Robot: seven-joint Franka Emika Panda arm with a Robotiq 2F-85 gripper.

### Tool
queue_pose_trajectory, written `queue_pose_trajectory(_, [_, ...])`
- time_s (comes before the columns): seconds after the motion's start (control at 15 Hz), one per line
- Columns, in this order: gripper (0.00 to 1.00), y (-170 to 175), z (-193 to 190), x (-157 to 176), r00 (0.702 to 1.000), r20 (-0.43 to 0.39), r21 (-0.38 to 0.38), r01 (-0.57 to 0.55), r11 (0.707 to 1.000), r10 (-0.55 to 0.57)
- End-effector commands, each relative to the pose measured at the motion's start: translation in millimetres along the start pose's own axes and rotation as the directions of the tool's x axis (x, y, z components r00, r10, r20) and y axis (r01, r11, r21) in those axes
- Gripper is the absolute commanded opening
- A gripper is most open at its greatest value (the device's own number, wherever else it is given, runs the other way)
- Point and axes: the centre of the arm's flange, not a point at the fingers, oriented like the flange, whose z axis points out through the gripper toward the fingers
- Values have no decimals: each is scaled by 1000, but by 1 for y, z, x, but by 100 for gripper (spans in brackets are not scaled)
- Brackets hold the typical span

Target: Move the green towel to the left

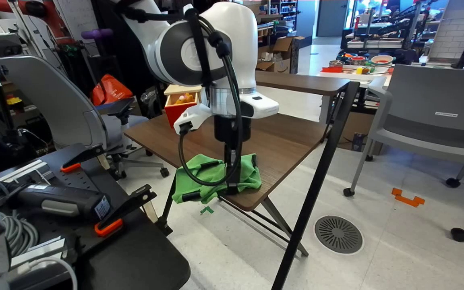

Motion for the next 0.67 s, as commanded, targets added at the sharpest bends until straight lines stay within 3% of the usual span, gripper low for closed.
queue_pose_trajectory(0.0, [0,7,12,2,1000,6,0,-17,1000,17])
queue_pose_trajectory(0.33, [2,9,-35,-1,999,-33,32,-13,999,14])
queue_pose_trajectory(0.6, [2,2,-112,2,994,-112,93,1,996,9])
